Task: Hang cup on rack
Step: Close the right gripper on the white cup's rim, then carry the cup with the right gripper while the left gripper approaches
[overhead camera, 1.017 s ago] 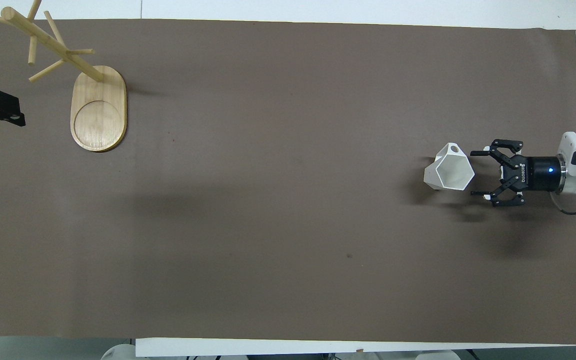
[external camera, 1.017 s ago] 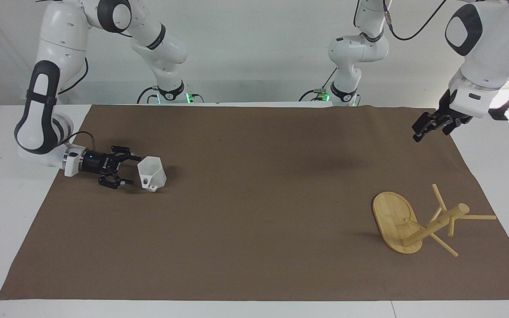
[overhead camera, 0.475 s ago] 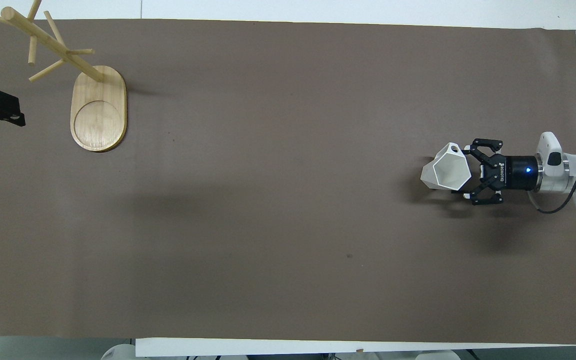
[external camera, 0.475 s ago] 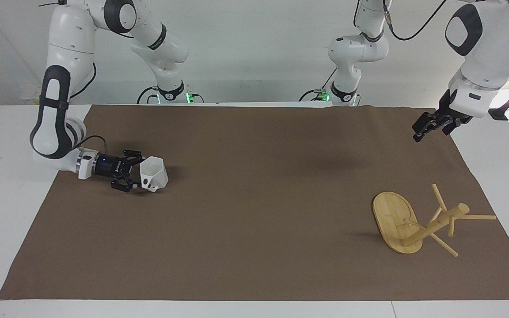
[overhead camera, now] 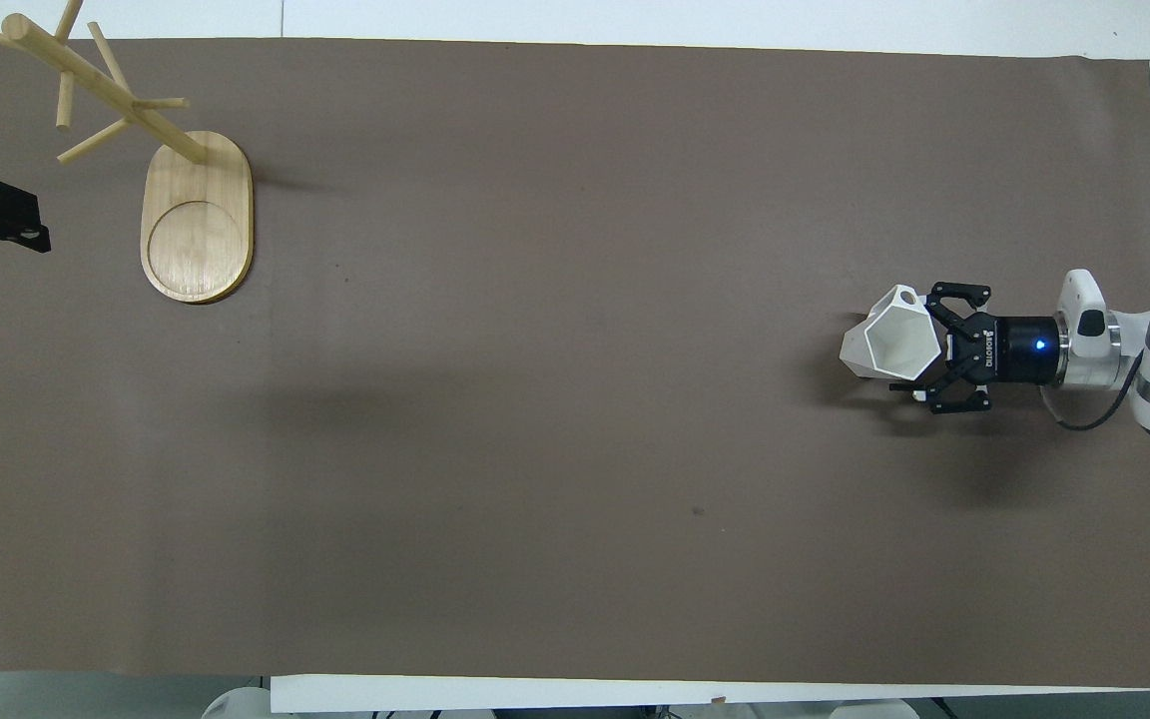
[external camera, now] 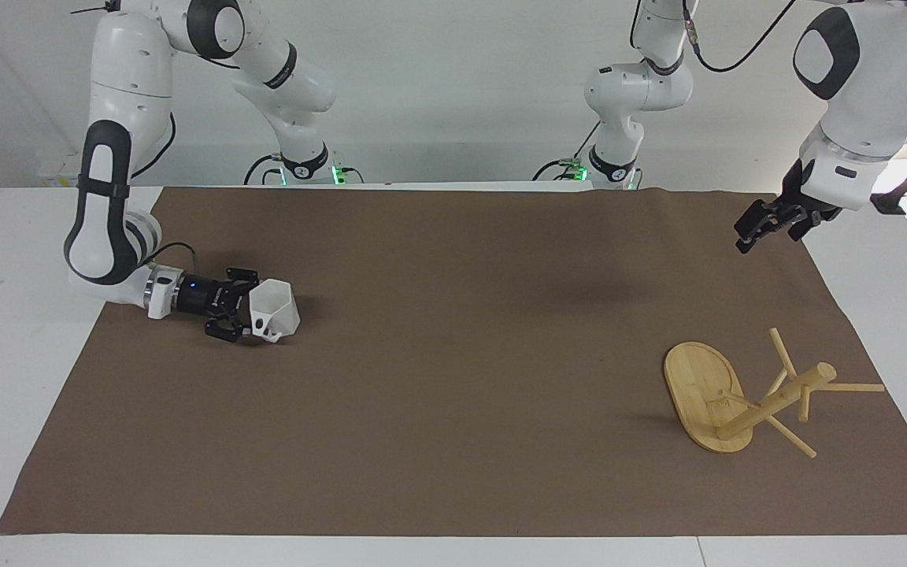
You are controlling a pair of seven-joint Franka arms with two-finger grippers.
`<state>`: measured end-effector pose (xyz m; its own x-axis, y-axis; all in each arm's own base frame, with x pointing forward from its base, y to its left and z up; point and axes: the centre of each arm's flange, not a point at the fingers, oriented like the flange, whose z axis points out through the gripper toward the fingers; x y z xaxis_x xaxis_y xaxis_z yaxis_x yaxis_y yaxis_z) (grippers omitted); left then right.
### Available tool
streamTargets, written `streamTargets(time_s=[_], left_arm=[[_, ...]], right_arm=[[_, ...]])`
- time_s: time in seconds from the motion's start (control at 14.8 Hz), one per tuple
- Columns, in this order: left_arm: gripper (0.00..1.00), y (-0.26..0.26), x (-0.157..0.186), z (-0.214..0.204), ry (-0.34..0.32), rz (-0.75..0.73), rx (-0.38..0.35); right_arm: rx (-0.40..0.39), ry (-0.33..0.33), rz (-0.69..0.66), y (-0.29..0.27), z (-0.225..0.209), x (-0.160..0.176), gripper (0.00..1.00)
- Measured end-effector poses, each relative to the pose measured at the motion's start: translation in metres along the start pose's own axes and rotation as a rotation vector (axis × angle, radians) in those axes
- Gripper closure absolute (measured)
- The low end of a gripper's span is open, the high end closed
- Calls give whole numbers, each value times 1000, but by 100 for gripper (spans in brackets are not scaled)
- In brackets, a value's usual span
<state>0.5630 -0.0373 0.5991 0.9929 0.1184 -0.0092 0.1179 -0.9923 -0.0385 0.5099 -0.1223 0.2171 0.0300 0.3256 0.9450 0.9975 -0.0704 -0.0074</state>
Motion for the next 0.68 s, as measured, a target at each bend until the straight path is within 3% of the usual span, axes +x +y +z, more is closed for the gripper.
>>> streamTargets(time_s=[0.34,0.47,0.61,0.68], left_arm=[[0,0,0,0,0,0,0],[0,0,0,0,0,0,0],[0,0,0,0,0,0,0],[0,0,0,0,0,0,0]], right_arm=[[10,10,-46,3,16,6,0],[26,17,-62,4,24,10,6],[61,29,-80,8,42,22,20],[85,34,-81,13,56,35,20]])
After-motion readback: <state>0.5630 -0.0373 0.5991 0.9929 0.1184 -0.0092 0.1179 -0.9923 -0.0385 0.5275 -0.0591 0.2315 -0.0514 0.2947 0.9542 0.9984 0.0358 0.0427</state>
